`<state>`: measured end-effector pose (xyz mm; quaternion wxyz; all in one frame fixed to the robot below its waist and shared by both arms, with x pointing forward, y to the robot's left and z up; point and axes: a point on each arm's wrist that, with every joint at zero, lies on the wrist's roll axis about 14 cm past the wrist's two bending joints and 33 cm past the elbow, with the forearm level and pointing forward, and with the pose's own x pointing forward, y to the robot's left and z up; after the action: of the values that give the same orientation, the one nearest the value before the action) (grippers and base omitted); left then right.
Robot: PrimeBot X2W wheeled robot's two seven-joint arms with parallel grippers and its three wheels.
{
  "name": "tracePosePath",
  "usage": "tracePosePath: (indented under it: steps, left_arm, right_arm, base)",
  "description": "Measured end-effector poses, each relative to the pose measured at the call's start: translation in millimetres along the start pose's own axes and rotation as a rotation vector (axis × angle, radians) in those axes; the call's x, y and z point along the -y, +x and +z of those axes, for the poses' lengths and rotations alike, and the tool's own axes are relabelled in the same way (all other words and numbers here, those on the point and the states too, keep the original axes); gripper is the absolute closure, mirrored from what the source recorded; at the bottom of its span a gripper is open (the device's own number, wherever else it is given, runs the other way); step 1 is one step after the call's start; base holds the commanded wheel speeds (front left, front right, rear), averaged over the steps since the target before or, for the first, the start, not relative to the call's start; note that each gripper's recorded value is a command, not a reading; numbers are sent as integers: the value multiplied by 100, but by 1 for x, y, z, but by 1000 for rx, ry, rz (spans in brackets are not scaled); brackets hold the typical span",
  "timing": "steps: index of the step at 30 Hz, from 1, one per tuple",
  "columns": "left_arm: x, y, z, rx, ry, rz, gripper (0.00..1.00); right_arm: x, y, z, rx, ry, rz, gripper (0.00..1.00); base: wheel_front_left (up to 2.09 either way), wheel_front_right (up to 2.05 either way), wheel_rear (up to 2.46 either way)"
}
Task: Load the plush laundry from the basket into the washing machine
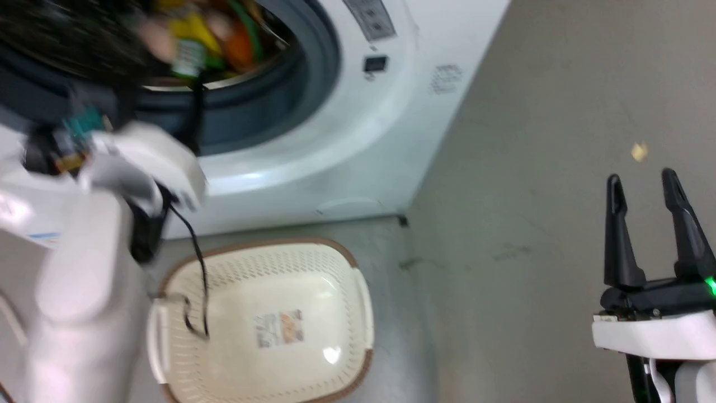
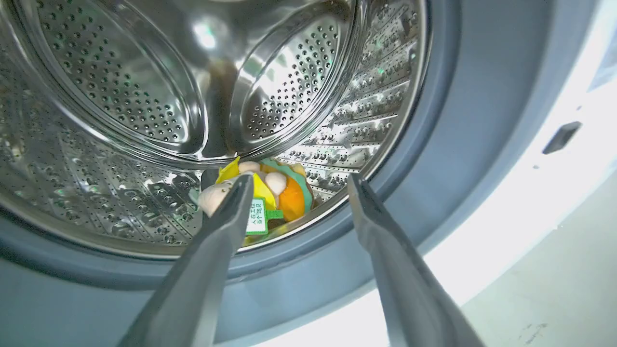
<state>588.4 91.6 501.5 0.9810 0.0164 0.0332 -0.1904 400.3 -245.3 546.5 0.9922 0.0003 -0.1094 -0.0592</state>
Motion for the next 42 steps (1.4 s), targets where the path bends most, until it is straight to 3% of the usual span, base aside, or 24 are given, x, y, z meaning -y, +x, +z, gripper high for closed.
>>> tracePosePath:
  steps: [10,18,22,28,39,40,42]
  left_arm:
    - [-12,-115,24,185,-26,142,0]
    - [-9,-182,12,215,-97,275,0]
    - [4,-200,10,222,-127,291,0]
    - [24,-213,9,215,-86,274,0]
    - [17,-221,2,200,-98,325,0]
    - [17,-221,2,199,-99,324,100]
    - [17,-221,2,199,-99,324,100]
  right_arm:
    - [-42,-3,25,73,62,116,0]
    - [-62,-14,28,70,91,176,0]
    - [-68,-19,22,48,90,193,0]
    - [-70,-29,13,12,92,203,0]
    - [-73,-34,9,-6,95,212,0]
    - [-73,-34,9,-6,96,213,100]
    - [-73,-34,9,-6,96,213,100]
  base:
    - [0,0,0]
    - [0,0,0]
    - [0,0,0]
    - [0,0,0]
    - [0,0,0]
    - [0,0,0]
    - [0,0,0]
